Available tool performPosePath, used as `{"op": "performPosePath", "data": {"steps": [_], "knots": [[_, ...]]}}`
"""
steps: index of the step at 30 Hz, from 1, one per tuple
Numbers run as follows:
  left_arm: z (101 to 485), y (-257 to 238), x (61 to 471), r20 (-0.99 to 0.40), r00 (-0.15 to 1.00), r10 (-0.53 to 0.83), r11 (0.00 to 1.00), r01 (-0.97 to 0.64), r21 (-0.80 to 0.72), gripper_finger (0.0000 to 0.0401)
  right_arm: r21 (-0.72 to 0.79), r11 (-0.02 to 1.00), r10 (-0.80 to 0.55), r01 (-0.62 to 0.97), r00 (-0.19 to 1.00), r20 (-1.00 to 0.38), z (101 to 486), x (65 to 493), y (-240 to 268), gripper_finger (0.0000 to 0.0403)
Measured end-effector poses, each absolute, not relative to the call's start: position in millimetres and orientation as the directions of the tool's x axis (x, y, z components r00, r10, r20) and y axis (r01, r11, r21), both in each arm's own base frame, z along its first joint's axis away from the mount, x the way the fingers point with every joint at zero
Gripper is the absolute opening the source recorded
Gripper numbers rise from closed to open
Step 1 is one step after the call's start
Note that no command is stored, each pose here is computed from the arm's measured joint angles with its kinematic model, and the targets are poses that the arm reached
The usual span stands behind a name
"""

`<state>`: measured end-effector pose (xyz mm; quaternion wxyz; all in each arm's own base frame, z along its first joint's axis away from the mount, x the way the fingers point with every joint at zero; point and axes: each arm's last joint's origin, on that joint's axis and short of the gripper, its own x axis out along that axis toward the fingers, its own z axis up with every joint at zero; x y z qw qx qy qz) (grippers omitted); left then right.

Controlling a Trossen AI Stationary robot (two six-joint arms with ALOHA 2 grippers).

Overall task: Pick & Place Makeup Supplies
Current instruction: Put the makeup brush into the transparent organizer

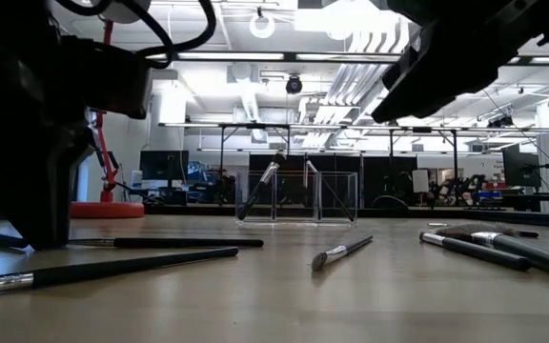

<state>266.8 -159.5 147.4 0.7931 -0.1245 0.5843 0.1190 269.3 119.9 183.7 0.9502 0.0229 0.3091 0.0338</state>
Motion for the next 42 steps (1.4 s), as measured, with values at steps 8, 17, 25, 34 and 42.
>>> {"op": "performPosePath", "data": {"steps": [8,17,25,34,42], "knots": [[147,-159,267,-0.956,0.290,0.048,0.962,-0.271,-0.034,0.0100,0.068,0.996,0.091,-0.065,0.842,-0.531,189,273,120,0.0087],[147,-159,267,-0.957,0.285,0.047,0.968,-0.249,-0.026,0.0011,0.043,0.996,0.089,-0.078,0.836,-0.542,166,301,127,0.0120],[150,-161,268,-0.962,0.271,0.032,0.969,-0.245,-0.036,0.0003,-0.010,0.991,0.110,-0.137,0.835,-0.539,165,341,129,0.0127],[176,-166,278,-0.963,0.265,0.041,0.981,-0.195,-0.012,0.0001,-0.075,0.973,0.139,-0.220,0.810,-0.570,163,370,118,0.0150],[195,-167,284,-0.959,0.275,0.074,0.983,-0.182,0.023,0.0000,-0.059,0.960,0.183,-0.272,0.777,-0.603,152,374,111,0.0186]]}}
